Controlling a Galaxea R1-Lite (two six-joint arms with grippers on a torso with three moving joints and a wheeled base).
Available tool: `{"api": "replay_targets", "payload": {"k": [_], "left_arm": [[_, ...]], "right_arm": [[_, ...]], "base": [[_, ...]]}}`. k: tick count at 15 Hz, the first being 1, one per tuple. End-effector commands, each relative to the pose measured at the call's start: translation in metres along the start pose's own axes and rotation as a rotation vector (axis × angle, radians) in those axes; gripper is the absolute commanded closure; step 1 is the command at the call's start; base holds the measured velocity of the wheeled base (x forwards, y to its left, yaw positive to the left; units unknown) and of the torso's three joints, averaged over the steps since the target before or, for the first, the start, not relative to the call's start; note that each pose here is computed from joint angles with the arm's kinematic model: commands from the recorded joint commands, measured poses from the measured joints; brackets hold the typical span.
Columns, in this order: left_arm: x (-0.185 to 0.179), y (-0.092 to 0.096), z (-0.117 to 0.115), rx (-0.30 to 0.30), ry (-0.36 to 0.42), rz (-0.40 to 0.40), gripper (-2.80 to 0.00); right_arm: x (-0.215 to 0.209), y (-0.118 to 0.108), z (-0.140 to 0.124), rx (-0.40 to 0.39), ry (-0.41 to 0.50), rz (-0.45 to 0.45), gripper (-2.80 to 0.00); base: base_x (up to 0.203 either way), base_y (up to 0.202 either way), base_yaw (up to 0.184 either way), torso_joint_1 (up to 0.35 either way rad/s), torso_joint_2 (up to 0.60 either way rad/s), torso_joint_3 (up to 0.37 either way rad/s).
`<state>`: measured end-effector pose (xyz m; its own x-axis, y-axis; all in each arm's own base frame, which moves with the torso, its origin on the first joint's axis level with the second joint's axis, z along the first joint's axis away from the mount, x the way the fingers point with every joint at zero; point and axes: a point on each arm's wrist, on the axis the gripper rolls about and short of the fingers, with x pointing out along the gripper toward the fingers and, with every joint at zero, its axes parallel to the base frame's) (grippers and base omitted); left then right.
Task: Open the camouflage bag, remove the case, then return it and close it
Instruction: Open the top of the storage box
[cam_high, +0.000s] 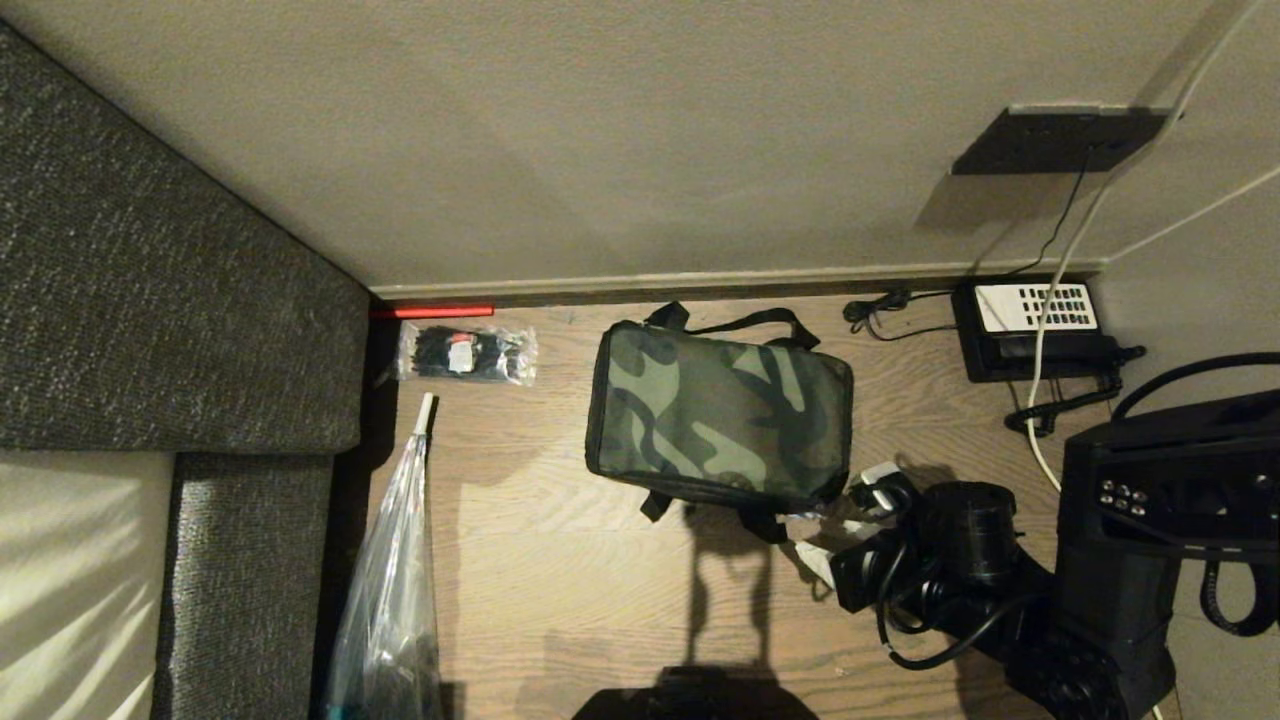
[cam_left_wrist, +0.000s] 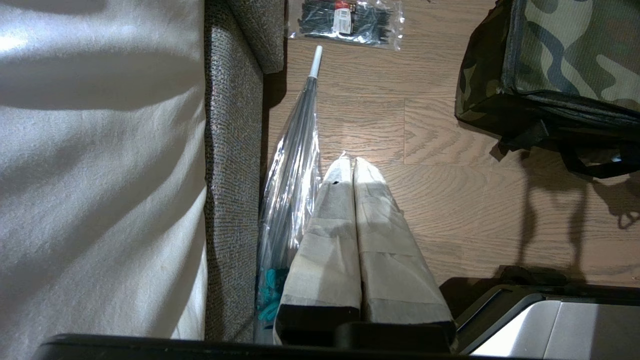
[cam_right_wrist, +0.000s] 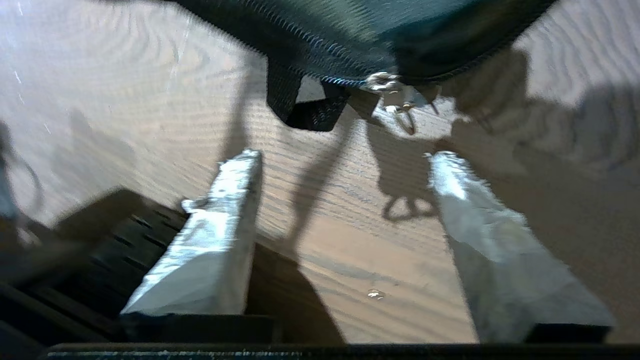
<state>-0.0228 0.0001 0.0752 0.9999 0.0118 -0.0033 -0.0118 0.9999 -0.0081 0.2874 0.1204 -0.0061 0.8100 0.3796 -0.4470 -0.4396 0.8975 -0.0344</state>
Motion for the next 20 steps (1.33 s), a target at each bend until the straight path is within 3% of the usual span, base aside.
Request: {"api": "replay_targets", "payload": {"k": [1,4,14,15,20], "left_arm": [[0.000,0.000,-0.001,-0.001,0.003,0.000,0.00],[0.000,0.000,-0.001,-0.001,0.001,0.000,0.00],[0.000,0.000,-0.001,0.000,0.002,0.000,0.00],[0.000,0.000,-0.001,0.000,0.001,0.000,0.00],[0.000,0.000,-0.001,-0.001,0.003,0.000,0.00]], "right_arm": [[0.007,-0.005,-0.009,-0.079,0.003,0.027,-2.80],[0.015,-0.010,-0.007,-0.146,-0.027,0.058,-2.80],[0.039,-0.026,-0.015,-0.165,-0.067,0.007,-2.80],[0.040,-0.026,-0.016,-0.162,-0.066,0.007,0.00],[0.046,-0.027,-0.014,-0.168,-0.113,-0.003,0.00]], "base": [[0.000,0.000,0.000,0.000,0.00,0.000],[0.000,0.000,0.000,0.000,0.00,0.000],[0.000,0.000,0.000,0.000,0.00,0.000],[0.000,0.000,0.000,0.000,0.00,0.000],[0.000,0.000,0.000,0.000,0.00,0.000]]}}
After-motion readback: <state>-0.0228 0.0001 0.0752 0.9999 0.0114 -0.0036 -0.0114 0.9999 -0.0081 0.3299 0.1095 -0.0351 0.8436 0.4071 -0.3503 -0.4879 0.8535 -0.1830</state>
